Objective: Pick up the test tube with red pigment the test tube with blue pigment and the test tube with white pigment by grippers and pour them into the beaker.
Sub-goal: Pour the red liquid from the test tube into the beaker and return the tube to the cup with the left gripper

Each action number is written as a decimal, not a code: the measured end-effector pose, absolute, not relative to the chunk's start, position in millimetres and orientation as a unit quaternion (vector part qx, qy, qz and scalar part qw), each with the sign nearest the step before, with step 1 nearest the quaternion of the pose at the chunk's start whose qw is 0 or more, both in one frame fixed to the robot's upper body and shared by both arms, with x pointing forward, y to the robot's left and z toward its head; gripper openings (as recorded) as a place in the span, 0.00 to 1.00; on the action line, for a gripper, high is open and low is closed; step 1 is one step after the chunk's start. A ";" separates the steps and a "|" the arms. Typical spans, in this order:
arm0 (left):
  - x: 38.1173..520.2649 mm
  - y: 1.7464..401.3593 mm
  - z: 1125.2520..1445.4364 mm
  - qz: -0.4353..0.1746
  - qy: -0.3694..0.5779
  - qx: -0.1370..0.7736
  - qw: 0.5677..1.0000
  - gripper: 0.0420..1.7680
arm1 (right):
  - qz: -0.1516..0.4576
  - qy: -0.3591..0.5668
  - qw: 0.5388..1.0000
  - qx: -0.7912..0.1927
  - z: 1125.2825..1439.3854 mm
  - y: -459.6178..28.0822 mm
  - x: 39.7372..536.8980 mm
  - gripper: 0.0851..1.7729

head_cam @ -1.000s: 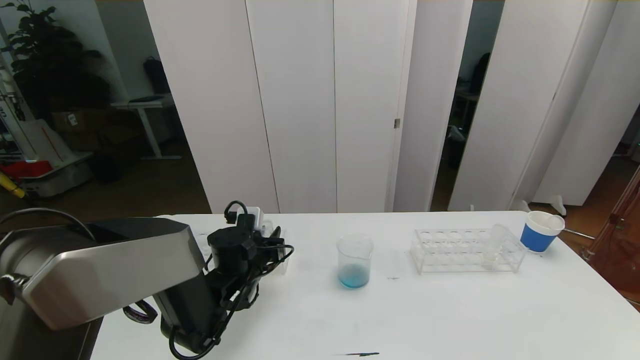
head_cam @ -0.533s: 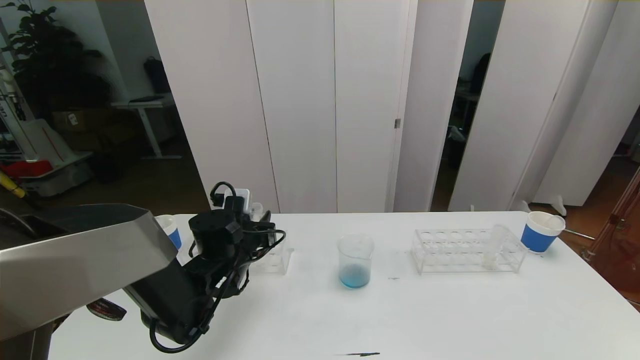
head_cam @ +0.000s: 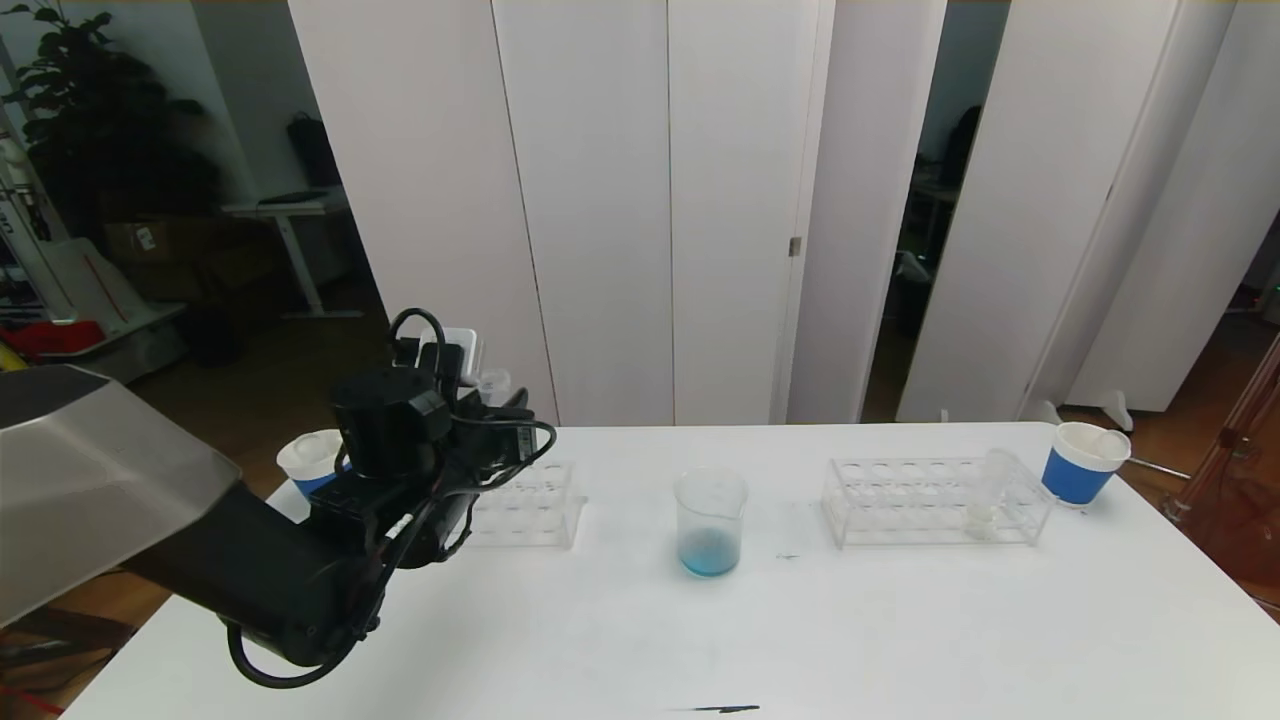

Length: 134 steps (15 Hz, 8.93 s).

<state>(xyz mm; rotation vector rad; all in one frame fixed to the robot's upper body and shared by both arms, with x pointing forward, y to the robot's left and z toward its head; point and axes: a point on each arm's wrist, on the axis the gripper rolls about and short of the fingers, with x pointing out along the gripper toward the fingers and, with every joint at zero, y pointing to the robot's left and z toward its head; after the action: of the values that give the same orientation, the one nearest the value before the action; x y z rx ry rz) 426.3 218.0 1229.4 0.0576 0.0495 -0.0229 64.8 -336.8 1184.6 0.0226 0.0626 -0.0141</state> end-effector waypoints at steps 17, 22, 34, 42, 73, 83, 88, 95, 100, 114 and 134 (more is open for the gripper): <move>433.3 336.6 1354.5 0.041 0.046 -0.008 0.998 0.31 | -0.007 0.031 0.999 0.011 1184.7 -336.8 64.8 0.99; 427.6 345.4 1364.9 0.045 0.041 -0.017 0.998 0.31 | -0.007 0.031 0.999 0.011 1184.7 -336.8 64.8 0.99; 412.2 310.1 1424.4 -0.209 0.032 -0.019 0.977 0.31 | -0.007 0.031 0.999 0.011 1184.6 -336.8 64.8 0.99; 408.7 265.3 1415.7 -0.364 -0.010 0.059 0.929 0.31 | -0.007 0.031 0.999 0.011 1184.6 -336.8 64.8 0.99; 444.5 139.5 1308.0 -0.371 -0.271 0.416 0.785 0.31 | -0.007 0.031 0.999 0.011 1184.7 -336.8 64.8 0.99; 448.5 124.2 1276.7 -0.360 -0.364 0.440 0.738 0.31 | -0.007 0.031 0.999 0.011 1184.6 -336.8 64.8 0.99; 461.7 117.6 1256.5 -0.337 -0.394 0.450 0.727 0.31 | -0.007 0.031 0.999 0.011 1184.6 -336.8 64.8 0.99; 491.6 121.3 1233.2 -0.324 -0.379 0.473 0.726 0.31 | -0.007 0.031 0.999 0.011 1184.7 -336.8 64.8 0.99; 504.6 124.2 1222.8 -0.294 -0.399 0.499 0.711 0.31 | -0.007 0.031 0.999 0.011 1184.6 -336.8 64.8 0.99; 513.5 134.3 1206.7 -0.283 -0.393 0.516 0.707 0.31 | -0.007 0.031 0.999 0.011 1184.7 -336.8 64.8 0.99; 516.6 132.5 1198.9 -0.264 -0.426 0.535 0.680 0.31 | -0.007 0.031 0.999 0.011 1184.7 -336.8 64.8 0.99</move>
<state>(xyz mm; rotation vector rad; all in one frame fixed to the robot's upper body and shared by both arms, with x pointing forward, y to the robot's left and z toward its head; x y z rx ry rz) 516.6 132.5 1198.9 1.2018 -0.9575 -0.5932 64.8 -336.8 1184.7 0.0226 0.0622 -0.0141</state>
